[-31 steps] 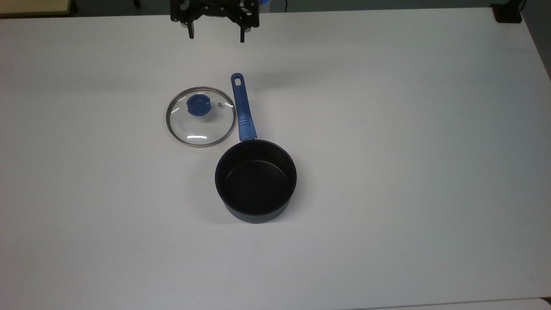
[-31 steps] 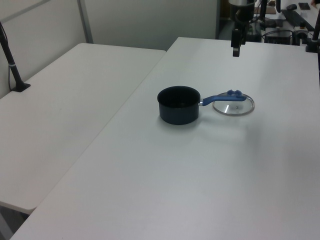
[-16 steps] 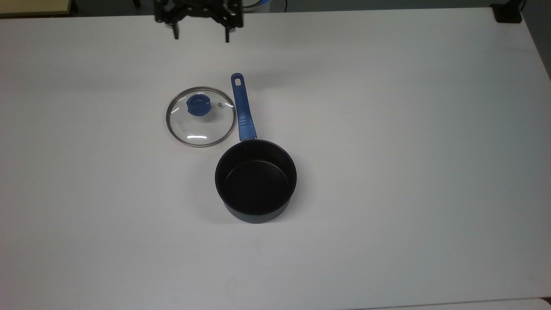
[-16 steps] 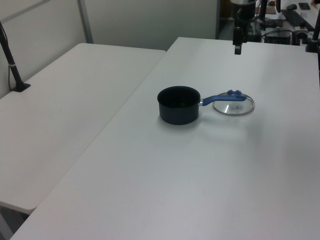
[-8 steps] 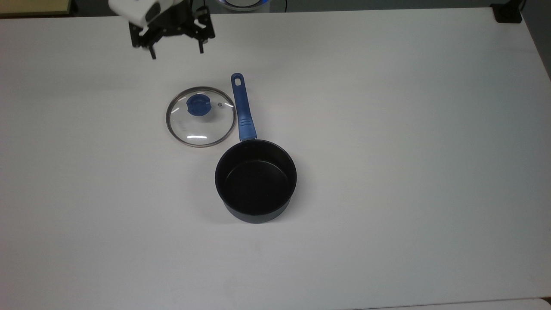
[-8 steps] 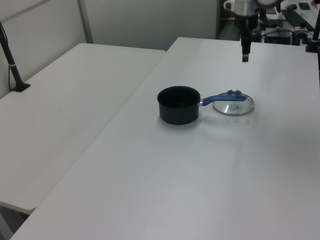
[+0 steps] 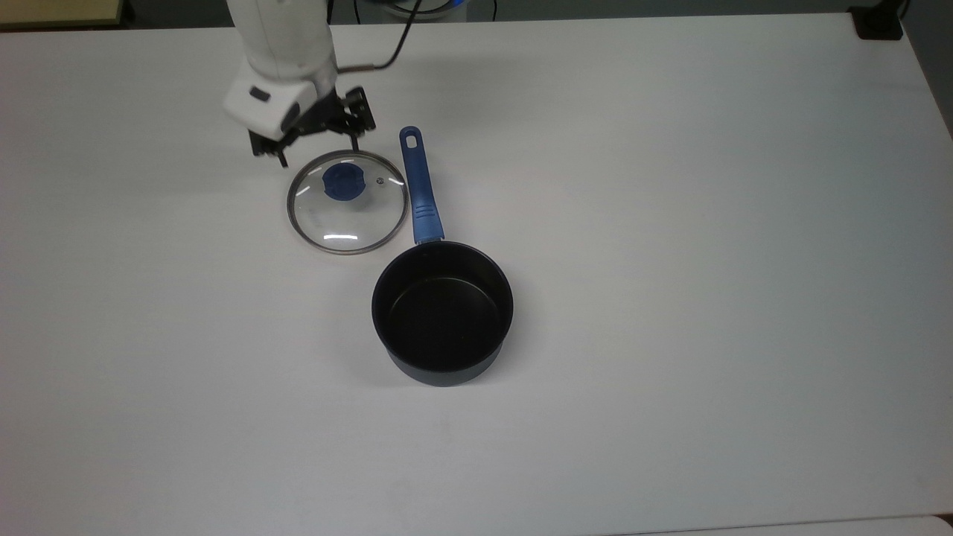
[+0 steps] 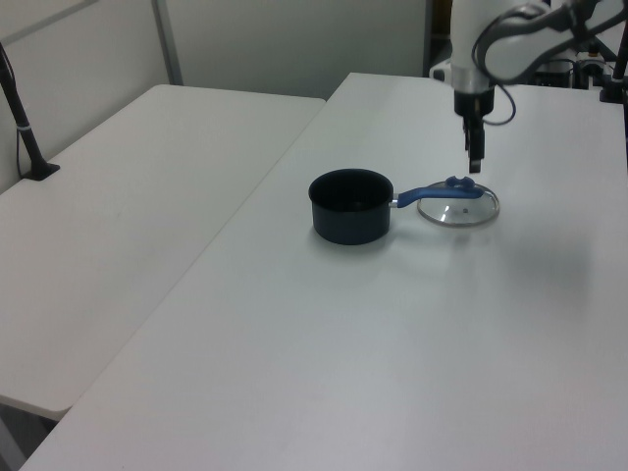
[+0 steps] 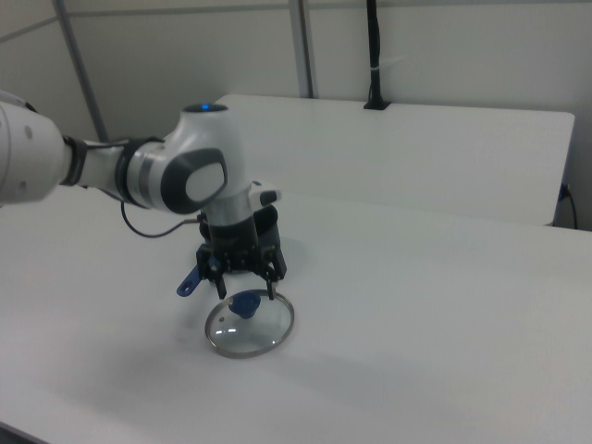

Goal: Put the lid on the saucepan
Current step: 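Lower the gripper onto the blue knob and close on it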

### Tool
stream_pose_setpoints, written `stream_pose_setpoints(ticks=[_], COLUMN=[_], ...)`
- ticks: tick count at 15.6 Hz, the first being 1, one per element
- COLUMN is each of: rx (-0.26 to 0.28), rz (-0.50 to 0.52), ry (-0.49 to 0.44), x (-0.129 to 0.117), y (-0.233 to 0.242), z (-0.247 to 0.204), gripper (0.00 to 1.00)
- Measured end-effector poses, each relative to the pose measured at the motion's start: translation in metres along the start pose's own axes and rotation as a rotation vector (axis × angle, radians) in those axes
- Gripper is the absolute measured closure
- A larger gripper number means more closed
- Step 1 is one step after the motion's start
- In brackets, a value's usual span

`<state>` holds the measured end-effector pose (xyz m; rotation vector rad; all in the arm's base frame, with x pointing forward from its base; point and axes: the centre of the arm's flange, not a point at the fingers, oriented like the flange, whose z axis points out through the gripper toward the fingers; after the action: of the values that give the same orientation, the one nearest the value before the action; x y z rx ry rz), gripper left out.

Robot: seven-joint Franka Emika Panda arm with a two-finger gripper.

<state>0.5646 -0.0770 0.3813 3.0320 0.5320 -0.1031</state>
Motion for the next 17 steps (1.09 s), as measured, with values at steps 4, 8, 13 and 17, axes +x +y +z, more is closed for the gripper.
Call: stream_pose_setpoints(ticks=[4, 8, 13, 17], rx=[0.001, 0.02, 0.021, 0.022], rz=[-0.017, -0.006, -0.016, -0.022], ry=[0.001, 0.024, 0.038, 0.034], x=[0.008, 0.013, 0.02, 0.021], y=[-0.007, -0.011, -0.019, -0.022], z=[0.026, 0.028, 0.032, 0.034], gripper=[0.0, 0.0, 0.08, 0.27])
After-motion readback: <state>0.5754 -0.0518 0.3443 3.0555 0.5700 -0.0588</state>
